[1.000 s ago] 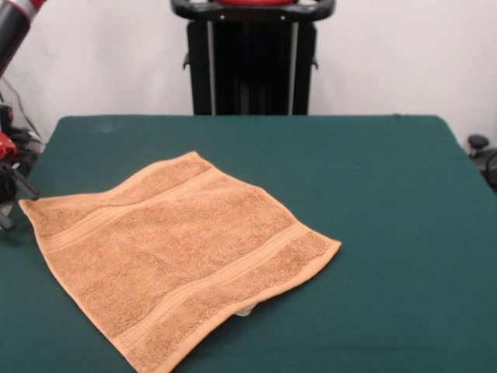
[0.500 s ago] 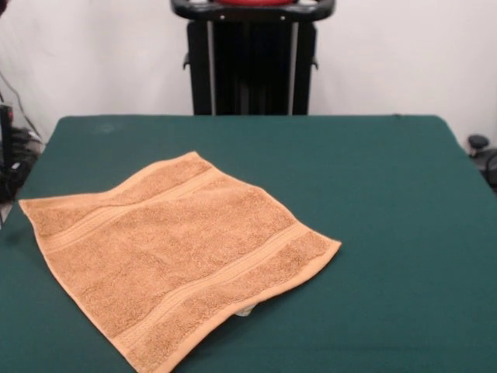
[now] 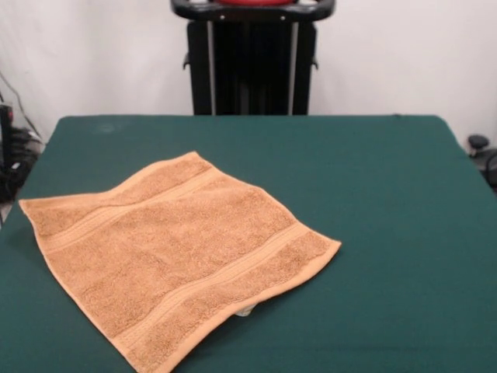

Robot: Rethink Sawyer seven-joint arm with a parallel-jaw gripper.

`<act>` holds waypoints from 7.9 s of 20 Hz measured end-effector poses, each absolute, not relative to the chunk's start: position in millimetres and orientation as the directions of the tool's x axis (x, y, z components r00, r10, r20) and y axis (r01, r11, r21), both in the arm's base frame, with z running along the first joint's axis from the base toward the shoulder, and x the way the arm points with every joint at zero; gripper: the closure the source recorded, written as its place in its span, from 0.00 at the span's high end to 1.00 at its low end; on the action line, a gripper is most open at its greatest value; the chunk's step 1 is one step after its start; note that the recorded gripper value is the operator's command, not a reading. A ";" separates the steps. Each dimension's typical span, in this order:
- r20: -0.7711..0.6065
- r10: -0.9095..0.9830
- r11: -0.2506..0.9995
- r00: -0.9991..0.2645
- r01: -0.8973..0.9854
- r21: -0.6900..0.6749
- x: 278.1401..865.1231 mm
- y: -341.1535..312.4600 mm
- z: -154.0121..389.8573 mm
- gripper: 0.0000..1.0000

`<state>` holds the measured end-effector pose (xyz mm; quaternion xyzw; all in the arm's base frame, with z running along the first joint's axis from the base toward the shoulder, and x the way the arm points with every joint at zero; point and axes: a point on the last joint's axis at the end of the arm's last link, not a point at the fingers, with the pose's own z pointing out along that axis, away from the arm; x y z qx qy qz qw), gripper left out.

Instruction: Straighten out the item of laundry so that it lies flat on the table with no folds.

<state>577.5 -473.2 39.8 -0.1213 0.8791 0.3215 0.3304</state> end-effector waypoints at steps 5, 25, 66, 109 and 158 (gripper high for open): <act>-0.654 -0.141 0.761 -0.744 -0.503 0.409 599.3 -442.3 79.8 1.00; -0.628 -0.437 0.751 -0.643 -0.646 0.139 693.1 -261.0 227.5 1.00; -0.600 -0.474 0.809 -0.644 -0.588 -0.008 706.9 -152.4 254.8 1.00; -0.386 -0.684 0.722 -0.619 -0.500 -0.478 674.1 -33.1 416.3 1.00; -0.438 -0.430 0.902 -0.789 -0.360 -0.238 652.0 -128.6 255.7 1.00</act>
